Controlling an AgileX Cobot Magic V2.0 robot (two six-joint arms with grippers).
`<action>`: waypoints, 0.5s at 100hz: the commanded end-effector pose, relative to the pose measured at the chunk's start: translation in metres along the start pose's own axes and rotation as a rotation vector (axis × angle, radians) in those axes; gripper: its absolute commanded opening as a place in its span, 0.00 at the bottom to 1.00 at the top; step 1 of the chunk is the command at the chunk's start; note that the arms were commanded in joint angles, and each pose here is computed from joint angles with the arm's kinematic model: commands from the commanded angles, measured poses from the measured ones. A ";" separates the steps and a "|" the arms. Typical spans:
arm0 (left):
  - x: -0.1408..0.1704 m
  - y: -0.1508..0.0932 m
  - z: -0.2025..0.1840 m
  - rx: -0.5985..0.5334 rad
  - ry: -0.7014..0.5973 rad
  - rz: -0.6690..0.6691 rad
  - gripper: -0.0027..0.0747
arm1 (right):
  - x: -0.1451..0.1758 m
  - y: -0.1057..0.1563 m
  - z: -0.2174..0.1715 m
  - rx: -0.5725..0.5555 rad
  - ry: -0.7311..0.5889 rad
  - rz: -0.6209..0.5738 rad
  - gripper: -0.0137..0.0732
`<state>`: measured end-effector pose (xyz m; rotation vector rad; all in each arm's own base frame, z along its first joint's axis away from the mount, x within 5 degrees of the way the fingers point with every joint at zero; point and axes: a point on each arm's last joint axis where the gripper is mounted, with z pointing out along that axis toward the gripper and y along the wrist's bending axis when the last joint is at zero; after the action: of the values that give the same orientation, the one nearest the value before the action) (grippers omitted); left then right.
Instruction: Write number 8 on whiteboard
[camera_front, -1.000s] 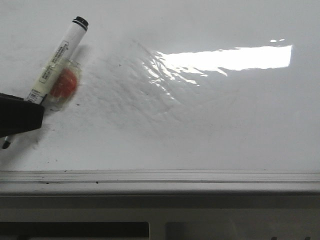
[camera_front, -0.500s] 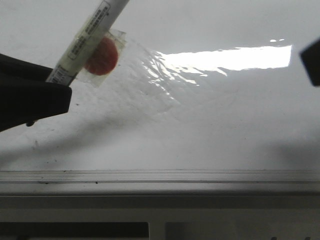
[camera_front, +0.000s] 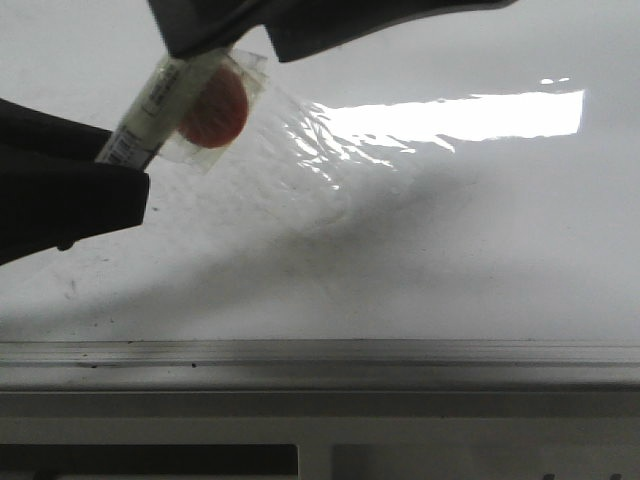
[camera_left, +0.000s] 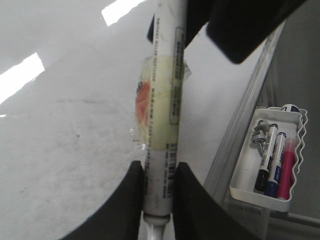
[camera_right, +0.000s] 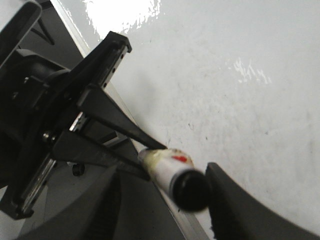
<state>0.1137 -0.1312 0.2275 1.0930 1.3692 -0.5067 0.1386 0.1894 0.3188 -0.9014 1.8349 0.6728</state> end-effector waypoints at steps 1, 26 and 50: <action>-0.016 0.002 0.002 0.010 -0.106 0.024 0.01 | -0.025 -0.002 0.000 0.022 -0.121 -0.009 0.54; -0.016 0.002 0.002 0.011 -0.106 0.025 0.01 | -0.025 -0.001 0.007 0.010 -0.086 0.014 0.31; -0.017 0.004 0.002 -0.013 -0.110 -0.011 0.26 | -0.024 -0.001 0.007 0.007 -0.078 0.015 0.08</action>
<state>0.1125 -0.1318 0.2268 1.1294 1.3481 -0.4927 0.1463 0.2026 0.3196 -0.8832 1.8722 0.7049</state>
